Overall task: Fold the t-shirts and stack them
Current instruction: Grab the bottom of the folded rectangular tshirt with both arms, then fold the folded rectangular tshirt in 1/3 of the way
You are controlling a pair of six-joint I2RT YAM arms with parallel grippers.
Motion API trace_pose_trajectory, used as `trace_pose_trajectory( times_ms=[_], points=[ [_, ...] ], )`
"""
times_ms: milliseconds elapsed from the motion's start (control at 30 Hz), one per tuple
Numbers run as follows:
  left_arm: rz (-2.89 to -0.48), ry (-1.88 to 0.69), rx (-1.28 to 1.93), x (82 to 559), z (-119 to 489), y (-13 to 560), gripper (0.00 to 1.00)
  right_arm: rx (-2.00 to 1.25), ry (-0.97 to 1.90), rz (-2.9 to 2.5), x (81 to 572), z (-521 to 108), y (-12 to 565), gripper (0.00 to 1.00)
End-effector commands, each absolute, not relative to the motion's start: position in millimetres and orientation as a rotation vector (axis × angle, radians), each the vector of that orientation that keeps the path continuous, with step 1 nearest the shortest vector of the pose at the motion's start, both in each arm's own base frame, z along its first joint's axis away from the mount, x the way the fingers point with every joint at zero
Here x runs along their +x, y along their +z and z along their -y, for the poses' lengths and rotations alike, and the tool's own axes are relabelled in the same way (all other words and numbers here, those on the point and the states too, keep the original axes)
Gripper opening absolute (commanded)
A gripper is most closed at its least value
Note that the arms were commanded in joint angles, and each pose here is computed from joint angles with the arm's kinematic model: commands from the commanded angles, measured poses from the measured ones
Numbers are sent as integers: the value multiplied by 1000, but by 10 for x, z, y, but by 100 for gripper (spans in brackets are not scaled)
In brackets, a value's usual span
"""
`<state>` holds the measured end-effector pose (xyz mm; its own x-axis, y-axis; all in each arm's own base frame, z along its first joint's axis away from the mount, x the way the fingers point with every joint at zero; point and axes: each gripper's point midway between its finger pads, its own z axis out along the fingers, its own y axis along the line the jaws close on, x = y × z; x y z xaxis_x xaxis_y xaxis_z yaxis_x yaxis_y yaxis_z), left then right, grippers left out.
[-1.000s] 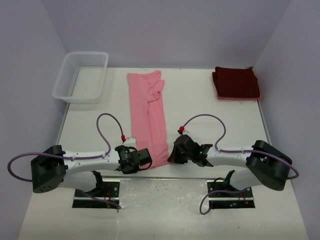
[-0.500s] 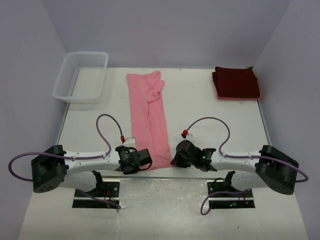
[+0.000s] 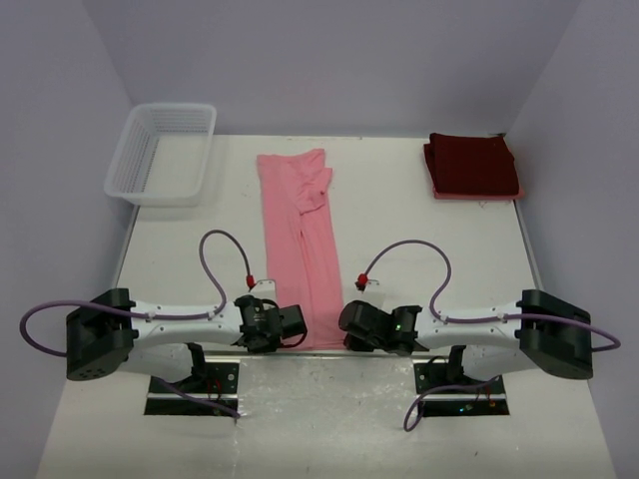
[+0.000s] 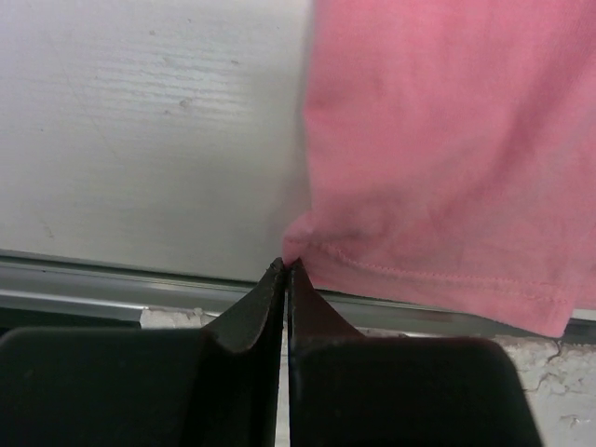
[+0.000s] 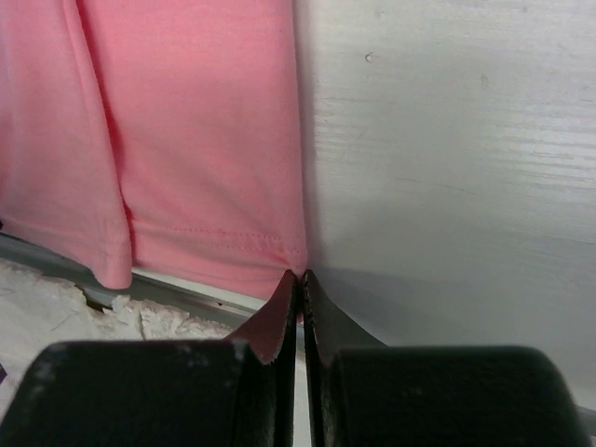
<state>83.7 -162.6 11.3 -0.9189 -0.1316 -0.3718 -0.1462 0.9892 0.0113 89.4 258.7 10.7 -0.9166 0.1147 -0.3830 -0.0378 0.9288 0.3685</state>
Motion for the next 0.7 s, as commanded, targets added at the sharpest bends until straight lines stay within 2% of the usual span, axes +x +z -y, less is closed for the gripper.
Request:
trace_pose_trajectory(
  times_ms=[0, 233, 467, 667],
  points=[
    [-2734, 94, -215, 817, 1656, 210, 0, 44, 278, -2689, 886, -2178, 11, 0],
    [-2630, 42, -215, 980, 1796, 670, 0, -87, 258, -2596, 1107, -2205, 420, 0],
    [-2512, 0, -219, 1641, 1784, 1218, 0, -154, 328, -2501, 1778, -2428, 1074, 0],
    [-2495, 26, -200, 2218, 1728, 1297, 0, -234, 328, -2502, 2435, -2607, 1315, 0]
  ],
)
